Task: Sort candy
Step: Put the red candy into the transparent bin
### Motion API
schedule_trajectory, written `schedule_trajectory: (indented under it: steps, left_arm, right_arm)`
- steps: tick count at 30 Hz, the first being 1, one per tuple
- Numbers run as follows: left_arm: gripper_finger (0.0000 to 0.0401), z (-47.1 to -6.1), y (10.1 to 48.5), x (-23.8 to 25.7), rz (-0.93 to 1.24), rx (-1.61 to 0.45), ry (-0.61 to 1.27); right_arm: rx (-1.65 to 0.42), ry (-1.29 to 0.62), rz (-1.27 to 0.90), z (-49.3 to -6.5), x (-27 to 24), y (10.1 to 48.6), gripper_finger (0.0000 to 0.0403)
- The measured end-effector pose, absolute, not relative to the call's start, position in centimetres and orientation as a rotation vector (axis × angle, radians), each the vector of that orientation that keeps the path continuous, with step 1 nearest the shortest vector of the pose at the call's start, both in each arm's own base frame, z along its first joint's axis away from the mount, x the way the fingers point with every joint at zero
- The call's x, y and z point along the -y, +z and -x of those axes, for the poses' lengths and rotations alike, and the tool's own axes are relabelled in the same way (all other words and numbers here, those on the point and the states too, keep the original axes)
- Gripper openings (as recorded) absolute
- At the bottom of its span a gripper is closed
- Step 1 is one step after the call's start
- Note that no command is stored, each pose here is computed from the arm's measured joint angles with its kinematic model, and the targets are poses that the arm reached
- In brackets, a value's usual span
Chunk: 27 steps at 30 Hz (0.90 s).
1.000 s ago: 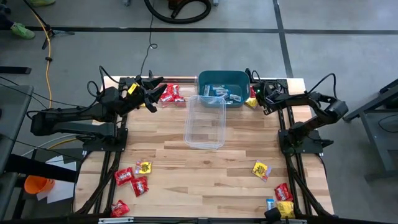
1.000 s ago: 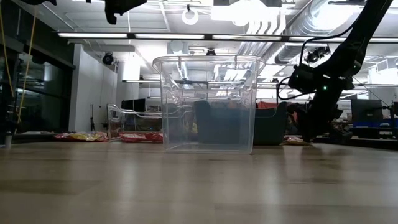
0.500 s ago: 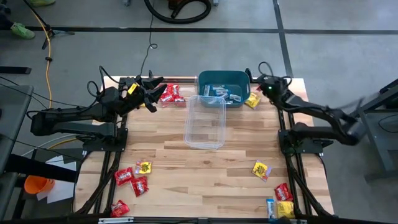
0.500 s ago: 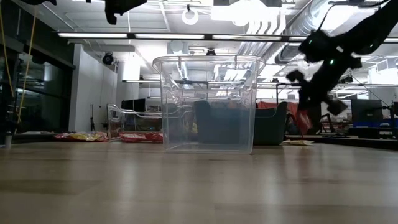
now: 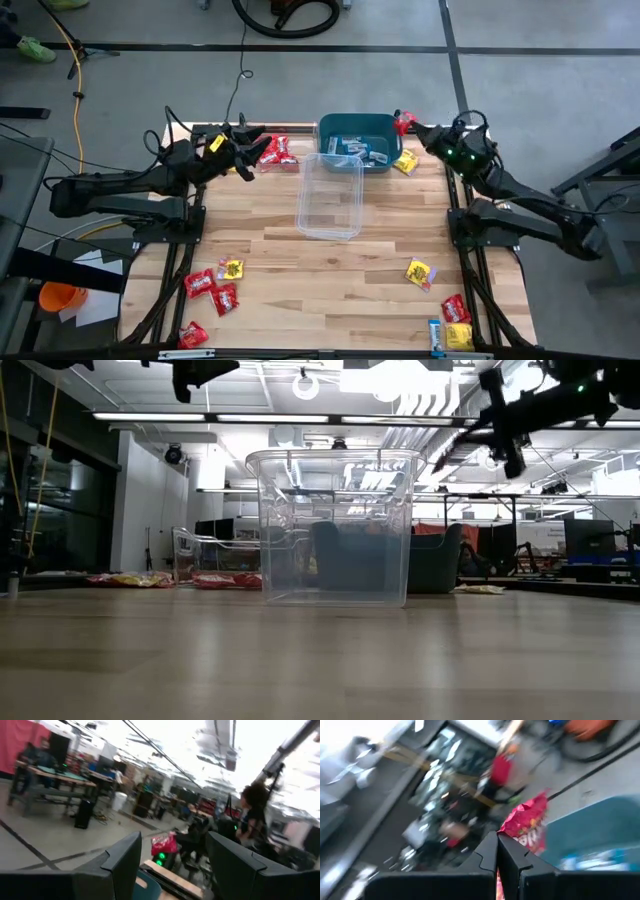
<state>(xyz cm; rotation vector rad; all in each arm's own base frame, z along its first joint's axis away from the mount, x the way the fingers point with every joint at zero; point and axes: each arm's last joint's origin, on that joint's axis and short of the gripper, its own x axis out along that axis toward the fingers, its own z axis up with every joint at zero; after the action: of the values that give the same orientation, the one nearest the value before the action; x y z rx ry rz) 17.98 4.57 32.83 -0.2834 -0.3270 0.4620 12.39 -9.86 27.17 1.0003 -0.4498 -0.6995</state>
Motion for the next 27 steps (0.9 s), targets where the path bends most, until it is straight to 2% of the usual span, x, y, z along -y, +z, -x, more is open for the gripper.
schedule_trajectory:
  steps: [8, 12, 19, 27]
  left_arm:
    - [0.0211, -20.9, 31.0, -4.7, 0.210, 0.181, 0.344]
    - [0.0211, -23.1, 31.4, -4.6, 0.174, 0.139, 0.260]
    - [0.0211, -26.9, 33.0, -4.7, 0.233, 0.093, -0.043]
    - [0.0211, -28.3, 34.2, -5.5, 0.264, 0.036, -0.100]
  right_arm:
    - [0.478, -0.365, -0.994, -15.4, 6.9, 29.1, 0.0000]
    - [0.372, -0.197, -0.899, -17.5, 5.5, 31.2, 0.0000]
    - [0.165, 0.006, -0.688, -21.7, 3.8, 35.2, 0.0000]
    - [0.022, 0.210, -0.578, -24.9, 2.1, 38.7, 0.0000]
